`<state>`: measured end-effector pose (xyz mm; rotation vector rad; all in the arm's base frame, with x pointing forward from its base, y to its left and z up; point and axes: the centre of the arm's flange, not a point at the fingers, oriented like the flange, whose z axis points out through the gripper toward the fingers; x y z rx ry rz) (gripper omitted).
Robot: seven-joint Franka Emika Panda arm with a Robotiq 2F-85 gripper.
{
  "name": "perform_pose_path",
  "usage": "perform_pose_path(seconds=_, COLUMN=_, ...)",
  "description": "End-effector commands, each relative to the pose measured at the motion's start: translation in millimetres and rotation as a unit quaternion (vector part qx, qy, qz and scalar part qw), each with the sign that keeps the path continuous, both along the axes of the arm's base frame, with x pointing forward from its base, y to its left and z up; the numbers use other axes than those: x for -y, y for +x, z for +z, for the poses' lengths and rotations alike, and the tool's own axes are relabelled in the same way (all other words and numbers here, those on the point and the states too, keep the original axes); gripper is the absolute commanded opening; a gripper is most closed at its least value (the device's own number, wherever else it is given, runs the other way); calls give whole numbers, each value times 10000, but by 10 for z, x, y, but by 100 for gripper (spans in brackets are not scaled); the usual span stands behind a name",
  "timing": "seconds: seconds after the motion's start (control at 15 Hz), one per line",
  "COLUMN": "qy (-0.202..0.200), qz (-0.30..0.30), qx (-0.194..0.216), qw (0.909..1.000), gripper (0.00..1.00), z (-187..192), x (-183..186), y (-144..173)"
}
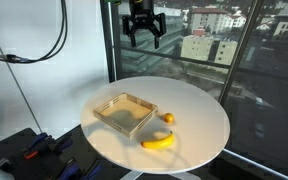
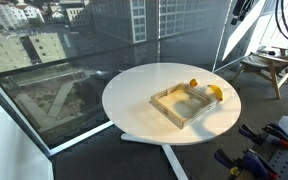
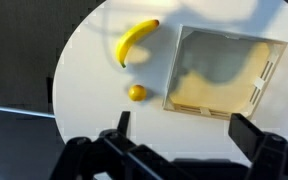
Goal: Put the banana in the box
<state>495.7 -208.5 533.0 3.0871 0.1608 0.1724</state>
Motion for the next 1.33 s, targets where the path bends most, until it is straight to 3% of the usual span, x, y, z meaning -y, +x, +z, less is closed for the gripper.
perform_pose_path(seconds=0.0, qy=56, qz=59, qx=55, qw=10000, gripper=100, z=-53, x=115, y=246)
perform_pose_path(seconds=0.47, qy=-47, qz=-99, qx=-94, qw=9999, gripper=100, z=-411, x=311, y=496)
perform_pose_path(seconds=1.27, qy=-136, qz=-454, qx=-513, qw=9976, gripper=100, z=-1025, x=762, y=591)
